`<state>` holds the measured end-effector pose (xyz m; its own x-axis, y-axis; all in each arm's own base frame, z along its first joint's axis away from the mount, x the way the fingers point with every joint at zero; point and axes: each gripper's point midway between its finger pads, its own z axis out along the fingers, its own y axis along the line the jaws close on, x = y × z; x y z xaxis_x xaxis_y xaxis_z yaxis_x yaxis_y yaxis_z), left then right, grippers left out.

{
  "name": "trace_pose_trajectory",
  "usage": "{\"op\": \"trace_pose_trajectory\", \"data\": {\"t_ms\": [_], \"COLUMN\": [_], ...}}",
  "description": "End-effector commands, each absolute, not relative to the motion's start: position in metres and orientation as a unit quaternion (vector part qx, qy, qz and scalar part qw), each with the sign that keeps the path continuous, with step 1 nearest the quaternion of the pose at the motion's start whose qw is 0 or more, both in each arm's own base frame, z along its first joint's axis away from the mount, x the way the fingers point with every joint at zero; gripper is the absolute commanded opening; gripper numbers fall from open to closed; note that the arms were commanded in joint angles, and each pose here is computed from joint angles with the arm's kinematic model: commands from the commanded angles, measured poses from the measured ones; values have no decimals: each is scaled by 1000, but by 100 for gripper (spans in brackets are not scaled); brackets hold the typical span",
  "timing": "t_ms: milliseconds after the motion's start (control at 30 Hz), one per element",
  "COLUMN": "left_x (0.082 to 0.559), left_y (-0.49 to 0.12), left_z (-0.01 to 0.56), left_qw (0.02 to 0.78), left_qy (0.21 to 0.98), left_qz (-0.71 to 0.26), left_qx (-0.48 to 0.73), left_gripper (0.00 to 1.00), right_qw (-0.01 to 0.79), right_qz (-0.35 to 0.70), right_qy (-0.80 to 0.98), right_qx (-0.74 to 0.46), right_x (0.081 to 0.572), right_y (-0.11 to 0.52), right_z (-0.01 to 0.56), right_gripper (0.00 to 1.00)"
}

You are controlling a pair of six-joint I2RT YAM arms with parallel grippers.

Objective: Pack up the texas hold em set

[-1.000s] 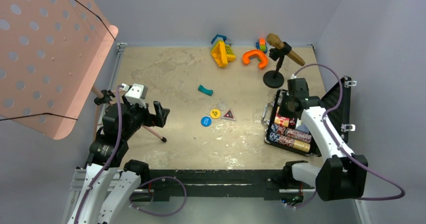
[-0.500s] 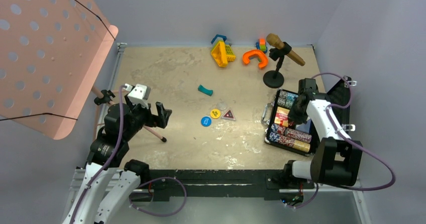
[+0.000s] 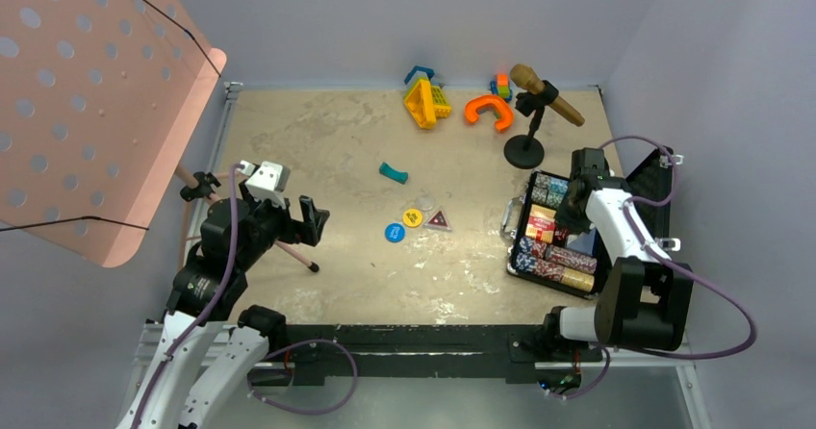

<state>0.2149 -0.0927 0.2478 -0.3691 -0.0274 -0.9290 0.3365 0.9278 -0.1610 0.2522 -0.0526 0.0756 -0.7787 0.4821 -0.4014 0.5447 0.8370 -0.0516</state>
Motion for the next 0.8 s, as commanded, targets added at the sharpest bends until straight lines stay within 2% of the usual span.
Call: {"op": "trace_pose_trajectory", "data": {"t_ms": [0, 767], "left_x": [218, 217], "left_y": [-93, -94], "left_z": [254, 255], "left_qw": [568, 571], "left_qy": [801, 798], "left_qz": [-160, -161], "left_qx": [104, 105], "left_gripper": [100, 100], "right_qw": [202, 147], "right_qz": [-82, -105], "right_qy": [934, 939], "right_qx": [284, 293], "right_x": [260, 248], "right_y": [-55, -57], "right_z": [73, 55], "right_gripper": [0, 0]}}
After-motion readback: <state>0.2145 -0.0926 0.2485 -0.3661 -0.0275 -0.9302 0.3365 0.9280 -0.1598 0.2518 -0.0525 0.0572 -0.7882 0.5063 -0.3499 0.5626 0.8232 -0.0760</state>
